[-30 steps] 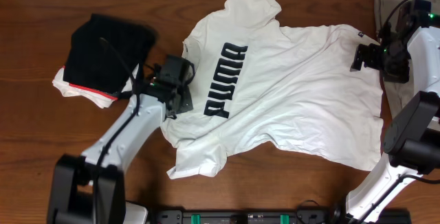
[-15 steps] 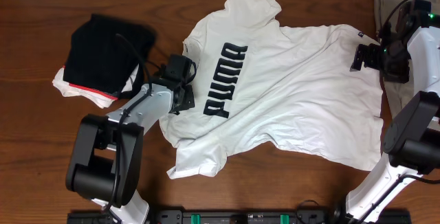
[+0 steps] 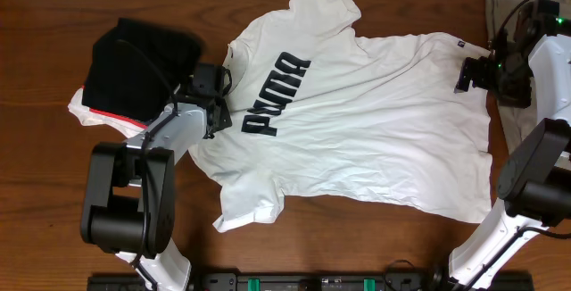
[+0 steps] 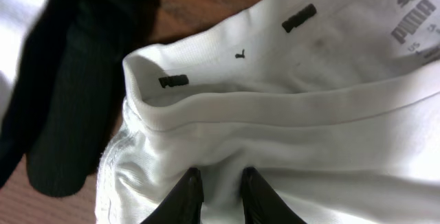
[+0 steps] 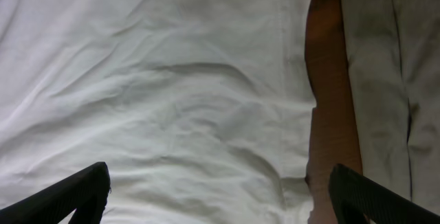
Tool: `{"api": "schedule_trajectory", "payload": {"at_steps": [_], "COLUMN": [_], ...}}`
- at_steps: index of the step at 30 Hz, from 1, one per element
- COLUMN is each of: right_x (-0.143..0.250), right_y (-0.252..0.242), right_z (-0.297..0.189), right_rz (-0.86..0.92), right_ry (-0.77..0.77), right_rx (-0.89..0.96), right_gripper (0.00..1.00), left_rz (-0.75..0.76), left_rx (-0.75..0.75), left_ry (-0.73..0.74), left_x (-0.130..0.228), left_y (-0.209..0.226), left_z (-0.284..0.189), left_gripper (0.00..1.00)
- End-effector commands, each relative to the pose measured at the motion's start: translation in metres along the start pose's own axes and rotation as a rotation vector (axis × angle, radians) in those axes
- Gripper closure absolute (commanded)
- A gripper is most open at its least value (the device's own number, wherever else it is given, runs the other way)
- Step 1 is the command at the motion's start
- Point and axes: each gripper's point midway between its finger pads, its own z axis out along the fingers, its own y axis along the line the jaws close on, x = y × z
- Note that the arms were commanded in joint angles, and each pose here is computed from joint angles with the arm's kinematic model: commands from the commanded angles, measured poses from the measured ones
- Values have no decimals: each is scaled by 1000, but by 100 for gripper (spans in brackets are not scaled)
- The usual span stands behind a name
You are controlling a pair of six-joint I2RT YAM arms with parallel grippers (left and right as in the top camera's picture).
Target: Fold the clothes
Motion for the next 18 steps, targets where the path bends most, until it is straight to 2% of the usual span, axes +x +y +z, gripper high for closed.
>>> {"api": "schedule_trajectory", "payload": {"at_steps": [1, 3, 7, 11, 14, 18], "right_x": [-6, -5, -6, -5, -5, -6], "right_y": [2, 2, 3, 3, 3, 3], "right_z": [-15, -15, -15, -15, -15, -15], "right_rz": [-5, -5, -5, -5, -5, -5], "right_ry": [-44, -44, -44, -44, -44, -44], "right_rx": [-5, -5, -5, -5, -5, -5], "right_gripper": [1, 1, 1, 1, 1, 1], "left_rz": [12, 5, -18, -100, -181, -195], "left_rx": [-3, 57, 176, 234, 272, 333], "left_ry": [14, 1, -72, -164, -210, -233], "left_x": [2, -5, -32, -49, -47, -28], "left_y": [1, -10, -26, -20, -8, 5], "left_z": [5, -4, -49, -112, -160, -209], "left_gripper": [76, 63, 53, 46, 37, 33]}}
